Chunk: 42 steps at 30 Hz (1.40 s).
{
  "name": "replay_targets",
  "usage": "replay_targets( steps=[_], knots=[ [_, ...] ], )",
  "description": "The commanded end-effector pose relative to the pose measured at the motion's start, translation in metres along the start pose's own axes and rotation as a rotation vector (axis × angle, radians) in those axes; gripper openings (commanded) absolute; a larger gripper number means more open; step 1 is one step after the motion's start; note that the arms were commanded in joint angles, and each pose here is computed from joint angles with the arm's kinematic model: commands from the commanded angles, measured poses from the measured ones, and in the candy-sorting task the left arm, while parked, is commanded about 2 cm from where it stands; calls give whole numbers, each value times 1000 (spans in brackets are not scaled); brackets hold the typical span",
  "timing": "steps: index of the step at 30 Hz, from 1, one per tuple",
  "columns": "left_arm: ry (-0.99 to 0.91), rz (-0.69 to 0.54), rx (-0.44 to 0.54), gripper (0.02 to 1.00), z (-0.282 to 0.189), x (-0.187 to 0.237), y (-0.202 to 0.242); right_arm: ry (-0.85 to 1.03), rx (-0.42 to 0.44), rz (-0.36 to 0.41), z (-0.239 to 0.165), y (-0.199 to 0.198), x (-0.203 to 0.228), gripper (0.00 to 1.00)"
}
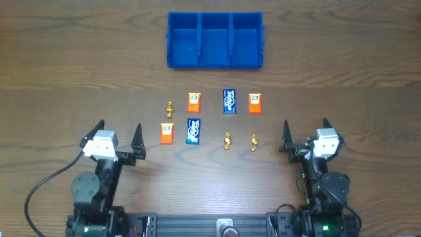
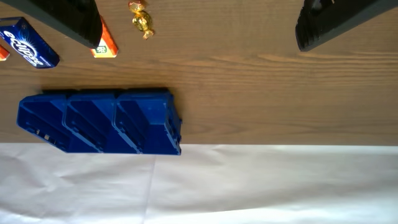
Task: Sort Candies Into Trays
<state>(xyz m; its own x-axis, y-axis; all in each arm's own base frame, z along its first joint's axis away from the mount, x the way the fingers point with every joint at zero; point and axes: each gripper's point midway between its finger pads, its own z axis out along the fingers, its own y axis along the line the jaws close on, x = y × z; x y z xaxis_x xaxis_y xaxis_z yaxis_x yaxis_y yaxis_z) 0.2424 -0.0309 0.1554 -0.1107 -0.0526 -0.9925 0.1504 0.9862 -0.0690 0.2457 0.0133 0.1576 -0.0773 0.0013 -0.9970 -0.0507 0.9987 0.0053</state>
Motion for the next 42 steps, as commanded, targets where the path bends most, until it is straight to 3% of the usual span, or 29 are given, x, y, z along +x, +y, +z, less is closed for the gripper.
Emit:
replay_targets(
  steps=[1, 21, 26, 33, 37, 42],
  knots=[
    [46, 9, 13, 996, 1, 17, -1, 2, -12, -11, 0, 2, 2, 998],
    [43, 9, 10, 998, 1, 16, -1, 2, -12, -11, 0, 2, 2, 998],
    [56, -22, 35, 998, -1, -17, -8, 2, -12, -11, 0, 2, 2, 998],
    [349, -70, 152, 1000, 20, -64, -39, 2, -12, -11, 0, 2, 2, 998],
    [615, -119, 153, 1000, 43, -41, -49, 2, -12, -11, 0, 2, 2, 998],
    [952, -168, 100, 998, 60, 32, -57, 2, -12, -11, 0, 2, 2, 998]
  ],
)
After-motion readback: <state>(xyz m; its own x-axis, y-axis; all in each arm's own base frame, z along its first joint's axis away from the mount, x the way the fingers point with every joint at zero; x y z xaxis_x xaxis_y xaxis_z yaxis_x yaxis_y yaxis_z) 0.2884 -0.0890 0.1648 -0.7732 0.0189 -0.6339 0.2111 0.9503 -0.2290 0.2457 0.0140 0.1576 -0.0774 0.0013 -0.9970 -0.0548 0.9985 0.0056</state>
